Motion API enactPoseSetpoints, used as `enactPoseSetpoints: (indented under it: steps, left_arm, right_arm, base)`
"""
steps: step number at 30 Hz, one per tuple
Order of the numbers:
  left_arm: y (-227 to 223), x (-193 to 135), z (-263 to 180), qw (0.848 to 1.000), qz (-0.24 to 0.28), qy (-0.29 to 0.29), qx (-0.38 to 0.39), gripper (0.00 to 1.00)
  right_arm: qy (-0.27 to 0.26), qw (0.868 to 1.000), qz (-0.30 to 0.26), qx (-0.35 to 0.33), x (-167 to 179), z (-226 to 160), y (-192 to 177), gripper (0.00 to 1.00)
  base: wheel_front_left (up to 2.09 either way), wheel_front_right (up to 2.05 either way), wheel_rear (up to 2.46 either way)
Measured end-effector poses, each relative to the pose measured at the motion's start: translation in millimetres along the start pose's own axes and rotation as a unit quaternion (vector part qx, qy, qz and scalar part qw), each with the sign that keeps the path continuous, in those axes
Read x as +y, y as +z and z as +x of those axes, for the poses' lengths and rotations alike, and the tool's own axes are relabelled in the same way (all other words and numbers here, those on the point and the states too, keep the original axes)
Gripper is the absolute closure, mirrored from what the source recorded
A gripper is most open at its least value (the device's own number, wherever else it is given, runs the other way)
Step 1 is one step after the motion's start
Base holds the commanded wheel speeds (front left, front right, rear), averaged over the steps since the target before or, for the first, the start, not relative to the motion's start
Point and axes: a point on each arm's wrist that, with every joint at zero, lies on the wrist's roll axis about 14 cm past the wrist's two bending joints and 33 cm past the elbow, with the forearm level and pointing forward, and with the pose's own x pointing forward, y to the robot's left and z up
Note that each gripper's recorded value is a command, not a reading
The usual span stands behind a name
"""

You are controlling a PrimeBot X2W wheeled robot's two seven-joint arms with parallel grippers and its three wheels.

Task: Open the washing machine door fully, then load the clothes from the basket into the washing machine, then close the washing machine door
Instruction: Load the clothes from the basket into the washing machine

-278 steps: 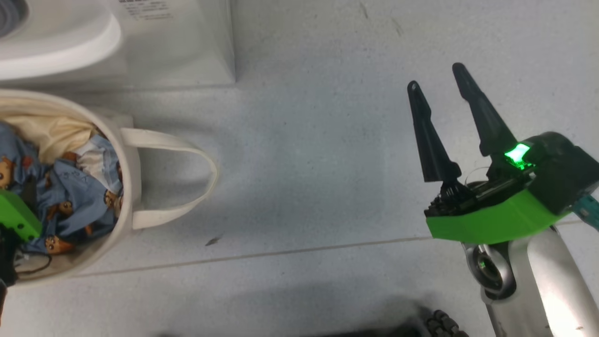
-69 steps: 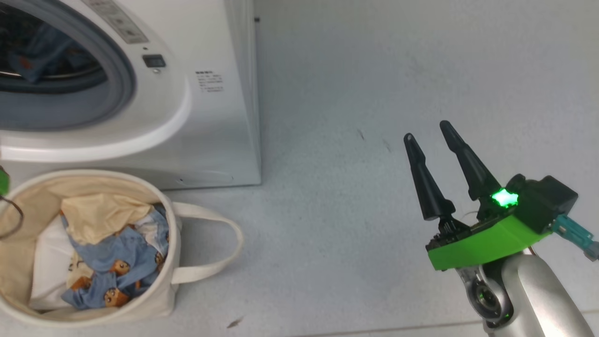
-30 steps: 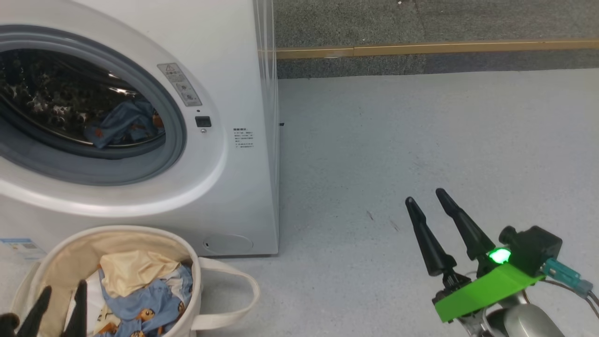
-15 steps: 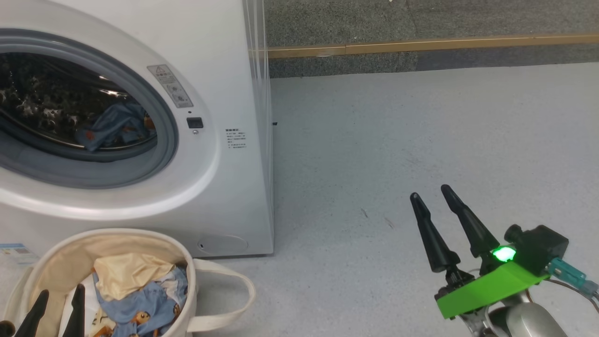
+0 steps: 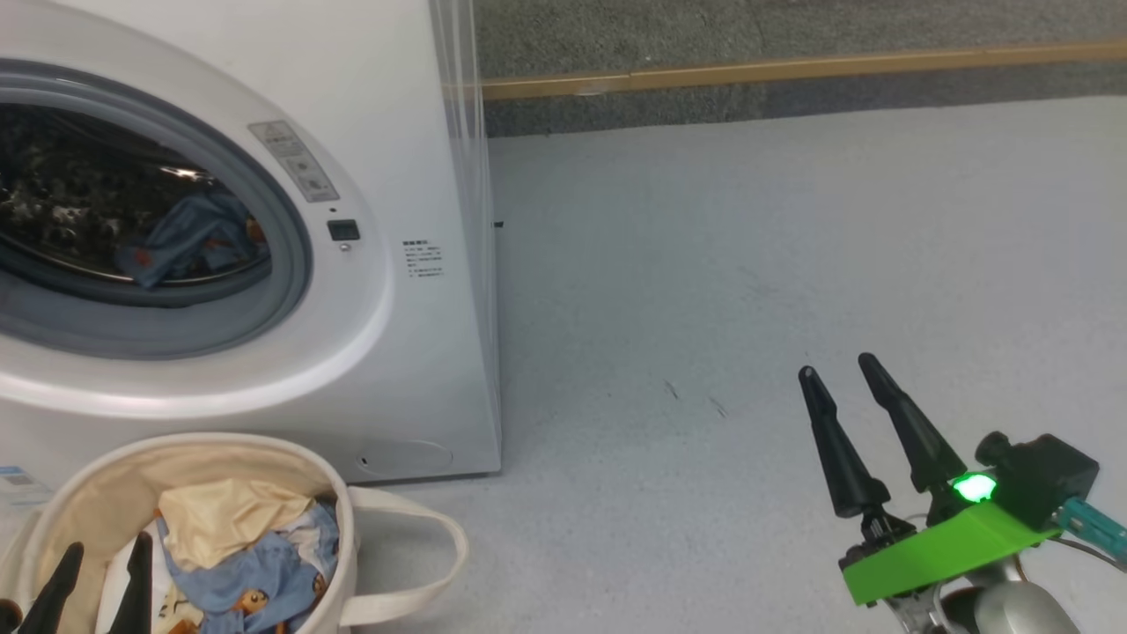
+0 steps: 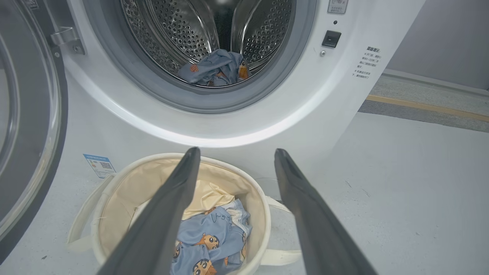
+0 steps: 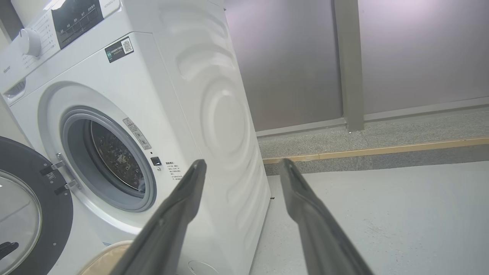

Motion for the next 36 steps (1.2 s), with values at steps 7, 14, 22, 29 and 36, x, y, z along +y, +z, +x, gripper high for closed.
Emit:
enactPoseSetpoints:
  steps: [7,14,22,29,36]
  left_arm:
    - [-18,7,25,0.999,0.006,-0.003,0.046,0.0]
    - [-82,19,51,0.983,0.002,0.005,0.181,0.0]
    - [-141,5,99,0.956,-0.048,0.003,0.291,0.0]
    - [-206,11,119,0.917,-0.091,0.019,0.387,0.0]
    - [-244,29,142,0.901,-0.09,0.04,0.423,0.0]
  right_arm:
    - [-0.018,1.0,-0.009,0.011,-13,0,-5,0.0]
    - [-0.038,0.998,-0.02,0.036,-29,6,-21,0.0]
    - [-0.048,0.997,-0.035,0.055,-44,36,-40,0.0]
    - [-0.058,0.993,-0.056,0.081,-63,61,-72,0.0]
    - [-0.063,0.991,-0.06,0.106,-74,73,-106,0.0]
  base:
    - [0.0,0.0,0.0]
    - [0.0,0.0,0.0]
    - [0.0,0.0,0.0]
    - [0.0,0.0,0.0]
    - [0.0,0.0,0.0]
